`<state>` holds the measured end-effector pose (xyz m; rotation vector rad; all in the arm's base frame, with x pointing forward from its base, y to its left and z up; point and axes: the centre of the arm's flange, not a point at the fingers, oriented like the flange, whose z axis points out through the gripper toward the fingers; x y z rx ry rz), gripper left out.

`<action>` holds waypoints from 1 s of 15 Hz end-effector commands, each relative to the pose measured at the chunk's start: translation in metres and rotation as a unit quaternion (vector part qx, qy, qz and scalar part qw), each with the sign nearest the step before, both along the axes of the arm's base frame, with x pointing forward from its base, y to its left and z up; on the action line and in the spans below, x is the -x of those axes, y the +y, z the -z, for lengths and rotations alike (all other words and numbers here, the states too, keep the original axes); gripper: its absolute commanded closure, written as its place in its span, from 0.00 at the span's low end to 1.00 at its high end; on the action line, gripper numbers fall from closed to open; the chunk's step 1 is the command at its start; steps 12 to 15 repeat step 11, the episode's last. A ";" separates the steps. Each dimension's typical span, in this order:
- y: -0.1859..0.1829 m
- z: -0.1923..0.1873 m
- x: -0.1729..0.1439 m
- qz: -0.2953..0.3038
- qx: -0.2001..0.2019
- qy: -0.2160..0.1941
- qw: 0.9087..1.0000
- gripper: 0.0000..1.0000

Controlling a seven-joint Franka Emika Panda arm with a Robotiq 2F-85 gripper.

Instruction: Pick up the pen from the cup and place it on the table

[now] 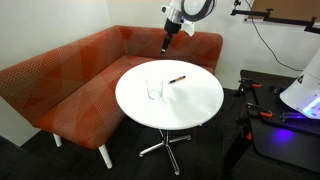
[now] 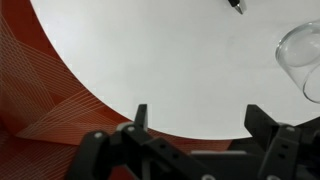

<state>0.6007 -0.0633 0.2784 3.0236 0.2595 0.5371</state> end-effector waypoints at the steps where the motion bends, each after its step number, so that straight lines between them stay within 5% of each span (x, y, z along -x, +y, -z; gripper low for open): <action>1: 0.005 -0.020 0.007 0.018 0.005 0.001 1.000 0.00; 15: 0.005 -0.016 -0.001 0.017 0.013 -0.011 1.000 0.00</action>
